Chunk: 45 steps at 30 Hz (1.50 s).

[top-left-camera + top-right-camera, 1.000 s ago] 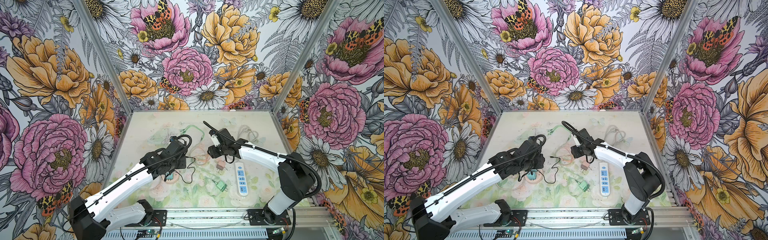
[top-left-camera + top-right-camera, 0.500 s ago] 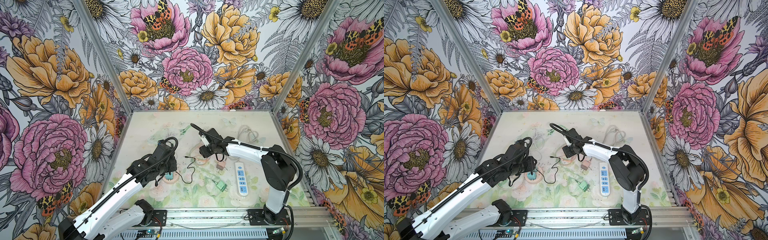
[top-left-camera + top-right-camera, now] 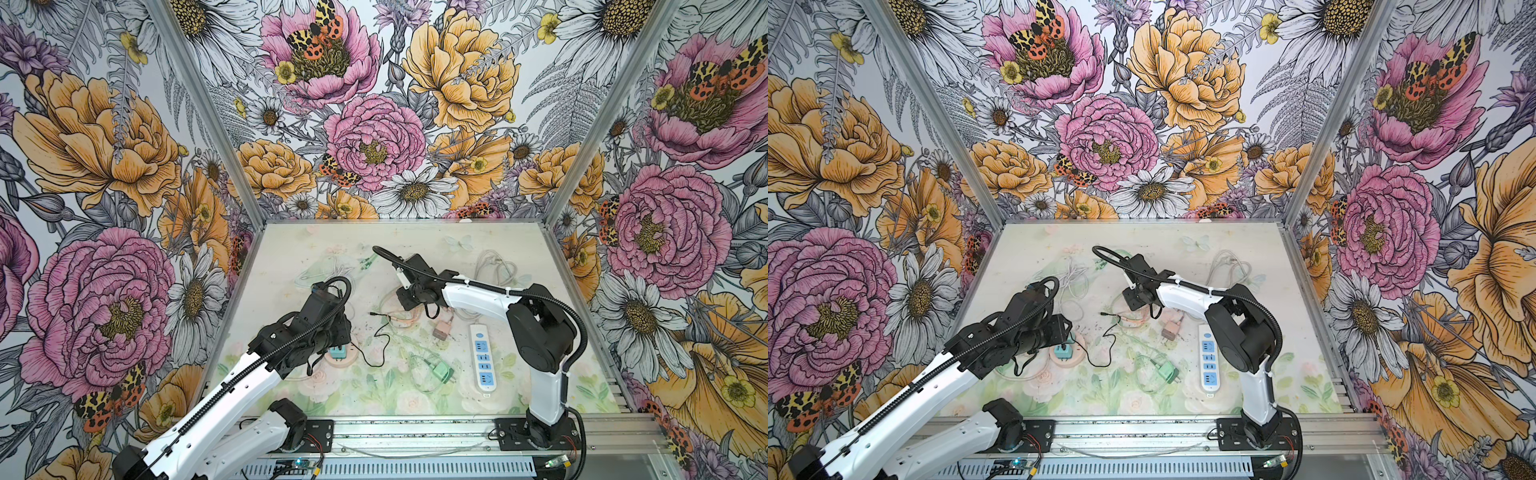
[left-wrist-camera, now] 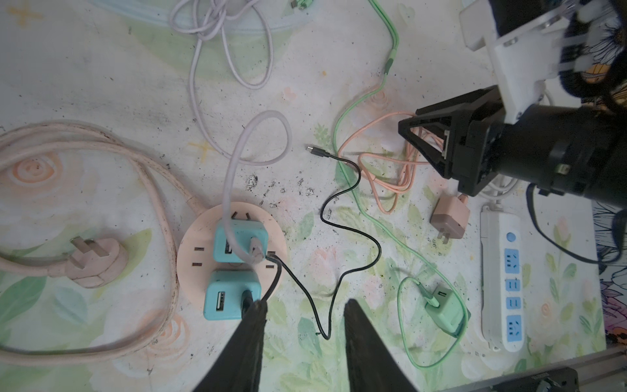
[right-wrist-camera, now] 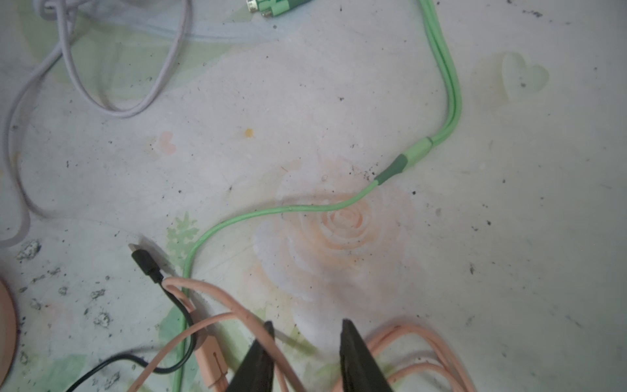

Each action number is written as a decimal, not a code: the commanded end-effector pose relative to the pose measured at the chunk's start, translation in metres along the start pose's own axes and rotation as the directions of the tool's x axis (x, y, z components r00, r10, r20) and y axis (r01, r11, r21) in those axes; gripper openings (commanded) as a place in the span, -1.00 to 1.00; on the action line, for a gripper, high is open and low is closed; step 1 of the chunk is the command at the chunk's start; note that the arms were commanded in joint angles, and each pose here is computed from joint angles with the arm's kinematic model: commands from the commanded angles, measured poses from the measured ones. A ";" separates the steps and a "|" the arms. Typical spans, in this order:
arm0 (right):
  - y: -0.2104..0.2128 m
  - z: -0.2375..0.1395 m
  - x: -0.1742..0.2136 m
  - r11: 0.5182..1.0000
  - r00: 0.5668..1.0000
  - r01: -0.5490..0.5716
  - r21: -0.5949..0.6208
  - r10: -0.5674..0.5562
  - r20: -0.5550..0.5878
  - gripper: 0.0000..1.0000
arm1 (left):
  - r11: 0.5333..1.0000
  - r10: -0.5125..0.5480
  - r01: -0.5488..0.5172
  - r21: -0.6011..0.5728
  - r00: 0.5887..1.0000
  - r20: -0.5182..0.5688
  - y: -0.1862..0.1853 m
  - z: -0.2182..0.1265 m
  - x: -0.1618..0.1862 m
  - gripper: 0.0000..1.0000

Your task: Insert the plug

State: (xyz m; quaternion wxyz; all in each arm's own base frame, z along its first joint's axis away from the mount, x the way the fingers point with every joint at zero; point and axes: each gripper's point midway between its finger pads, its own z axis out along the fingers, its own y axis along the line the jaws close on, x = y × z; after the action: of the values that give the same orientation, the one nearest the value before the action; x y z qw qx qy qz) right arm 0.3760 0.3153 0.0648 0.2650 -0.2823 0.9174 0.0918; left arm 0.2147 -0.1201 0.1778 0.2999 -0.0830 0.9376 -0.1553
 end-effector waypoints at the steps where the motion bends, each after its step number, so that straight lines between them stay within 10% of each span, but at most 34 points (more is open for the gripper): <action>1: -0.005 -0.005 -0.019 0.998 0.999 0.025 0.049 -0.027 0.045 -0.94 | 1.000 -0.010 0.010 0.027 1.000 0.007 0.000 -0.001 0.000 -0.18; 19: -0.132 -0.088 -0.069 0.925 0.972 -0.122 0.360 0.037 0.233 -1.00 | 0.999 -0.041 0.040 0.037 0.999 0.008 0.004 -0.002 0.004 -0.18; 45: -0.269 -0.047 -0.109 0.798 0.894 -0.419 0.432 0.279 0.351 -1.00 | 1.000 -0.022 0.023 0.021 0.998 -0.066 -0.012 0.026 0.017 -0.21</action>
State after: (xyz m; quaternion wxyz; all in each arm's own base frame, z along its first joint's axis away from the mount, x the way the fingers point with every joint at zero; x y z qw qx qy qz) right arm 0.5664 0.1240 0.1365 0.3986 -0.0312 0.9125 -0.0870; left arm 0.2120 -0.1313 0.1487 0.2639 -0.0842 0.9484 -0.1544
